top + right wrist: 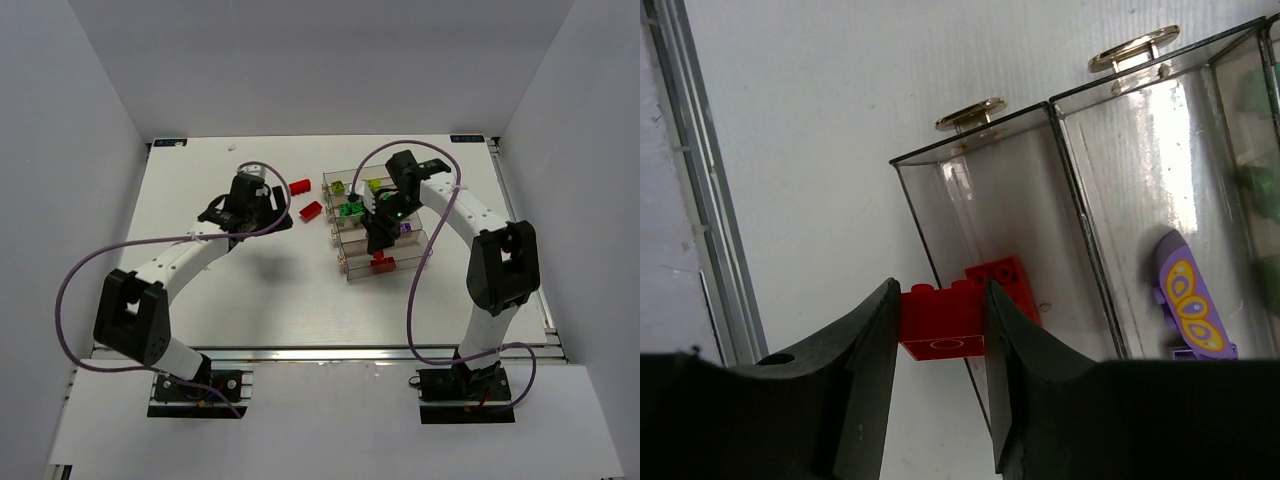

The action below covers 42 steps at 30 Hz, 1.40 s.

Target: Sort the legos into containers by color

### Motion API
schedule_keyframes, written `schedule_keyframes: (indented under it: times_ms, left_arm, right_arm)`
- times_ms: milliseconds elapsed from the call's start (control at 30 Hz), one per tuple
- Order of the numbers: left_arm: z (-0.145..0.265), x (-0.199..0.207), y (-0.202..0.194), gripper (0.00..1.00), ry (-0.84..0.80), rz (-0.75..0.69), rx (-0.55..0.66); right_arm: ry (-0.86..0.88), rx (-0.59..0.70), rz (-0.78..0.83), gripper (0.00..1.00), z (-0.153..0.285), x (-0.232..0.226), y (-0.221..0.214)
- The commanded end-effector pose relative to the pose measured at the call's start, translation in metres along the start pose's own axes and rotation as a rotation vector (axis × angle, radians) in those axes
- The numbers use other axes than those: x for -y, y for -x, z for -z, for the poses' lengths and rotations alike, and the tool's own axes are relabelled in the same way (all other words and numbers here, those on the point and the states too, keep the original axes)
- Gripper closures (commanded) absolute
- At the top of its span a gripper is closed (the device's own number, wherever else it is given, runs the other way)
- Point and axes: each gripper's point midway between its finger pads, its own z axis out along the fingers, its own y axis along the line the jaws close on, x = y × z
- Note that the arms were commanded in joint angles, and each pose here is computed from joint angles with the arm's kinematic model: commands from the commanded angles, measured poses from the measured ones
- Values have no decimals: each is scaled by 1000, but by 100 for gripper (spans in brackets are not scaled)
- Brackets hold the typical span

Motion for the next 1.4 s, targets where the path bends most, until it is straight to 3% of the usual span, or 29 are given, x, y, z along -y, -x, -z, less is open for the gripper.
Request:
schedule_keyframes:
  times_ms: [0, 167, 300, 400, 667, 833, 967, 1367]
  left_arm:
    - [-10, 26, 17, 13, -110, -98, -5]
    - [-25, 39, 22, 13, -164, -169, -29]
    - [-38, 45, 22, 13, -190, -202, -48]
    - [-48, 51, 22, 13, -219, -229, -61]
    - [-79, 61, 25, 17, -286, -389, -96]
    - [-99, 55, 11, 19, -339, -605, -133]
    - [-114, 47, 22, 19, -303, -711, -64]
    - [-167, 45, 32, 23, -239, -762, -30]
  right_arm:
    - [-44, 56, 4, 78, -2, 14, 8]
    - [-78, 45, 10, 55, -4, 30, 3]
    - [-92, 50, 4, 45, -3, 36, -1]
    - [-95, 70, -1, 31, 2, 37, 1]
    - [-141, 204, 30, 38, 40, 30, 24]
    - [-164, 279, 60, 41, 63, 25, 31]
    - [-178, 315, 64, 40, 75, 19, 33]
    - [-244, 355, 65, 38, 105, 18, 35]
